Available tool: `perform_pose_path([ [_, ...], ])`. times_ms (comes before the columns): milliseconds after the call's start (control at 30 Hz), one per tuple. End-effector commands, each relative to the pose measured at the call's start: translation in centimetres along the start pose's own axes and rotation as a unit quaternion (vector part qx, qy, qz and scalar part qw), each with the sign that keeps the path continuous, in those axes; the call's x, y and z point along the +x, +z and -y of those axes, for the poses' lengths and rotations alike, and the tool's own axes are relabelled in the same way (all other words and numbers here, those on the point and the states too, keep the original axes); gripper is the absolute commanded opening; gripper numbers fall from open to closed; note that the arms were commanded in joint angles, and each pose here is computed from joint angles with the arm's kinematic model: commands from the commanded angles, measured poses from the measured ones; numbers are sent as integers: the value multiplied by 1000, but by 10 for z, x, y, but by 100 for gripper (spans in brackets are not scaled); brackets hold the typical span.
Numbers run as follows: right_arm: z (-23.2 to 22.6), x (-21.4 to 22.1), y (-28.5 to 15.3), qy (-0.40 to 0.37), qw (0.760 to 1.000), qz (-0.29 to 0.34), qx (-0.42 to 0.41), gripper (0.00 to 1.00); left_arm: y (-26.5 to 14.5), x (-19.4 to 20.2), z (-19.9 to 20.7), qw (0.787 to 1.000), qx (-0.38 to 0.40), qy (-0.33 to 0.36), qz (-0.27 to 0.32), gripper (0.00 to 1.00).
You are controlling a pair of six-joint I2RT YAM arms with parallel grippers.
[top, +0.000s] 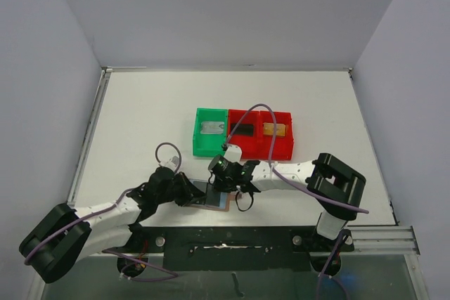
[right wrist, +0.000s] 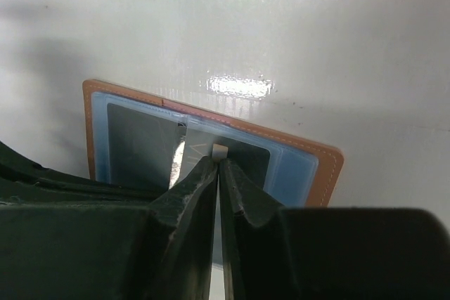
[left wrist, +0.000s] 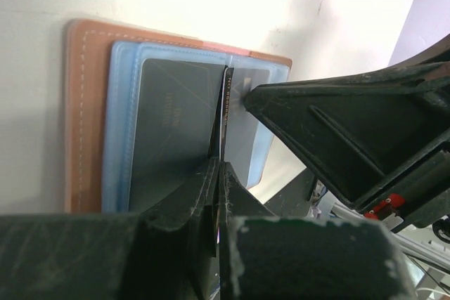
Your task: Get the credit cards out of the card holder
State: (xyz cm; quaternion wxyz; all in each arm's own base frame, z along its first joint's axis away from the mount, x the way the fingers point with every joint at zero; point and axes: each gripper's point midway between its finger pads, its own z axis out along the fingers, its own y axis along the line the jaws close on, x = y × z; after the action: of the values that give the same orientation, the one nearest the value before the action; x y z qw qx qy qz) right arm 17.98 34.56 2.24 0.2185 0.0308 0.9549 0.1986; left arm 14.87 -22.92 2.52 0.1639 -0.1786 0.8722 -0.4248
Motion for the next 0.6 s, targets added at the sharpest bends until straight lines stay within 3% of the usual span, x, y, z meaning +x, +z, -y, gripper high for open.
perform_pose_path([
  [0,40,17,4,-36,996,-18,81,10,-4,-22,29,999,22,31,38,0],
  [567,61,20,-6,-46,995,-13,88,7,-8,-21,27,999,24,26,36,0],
])
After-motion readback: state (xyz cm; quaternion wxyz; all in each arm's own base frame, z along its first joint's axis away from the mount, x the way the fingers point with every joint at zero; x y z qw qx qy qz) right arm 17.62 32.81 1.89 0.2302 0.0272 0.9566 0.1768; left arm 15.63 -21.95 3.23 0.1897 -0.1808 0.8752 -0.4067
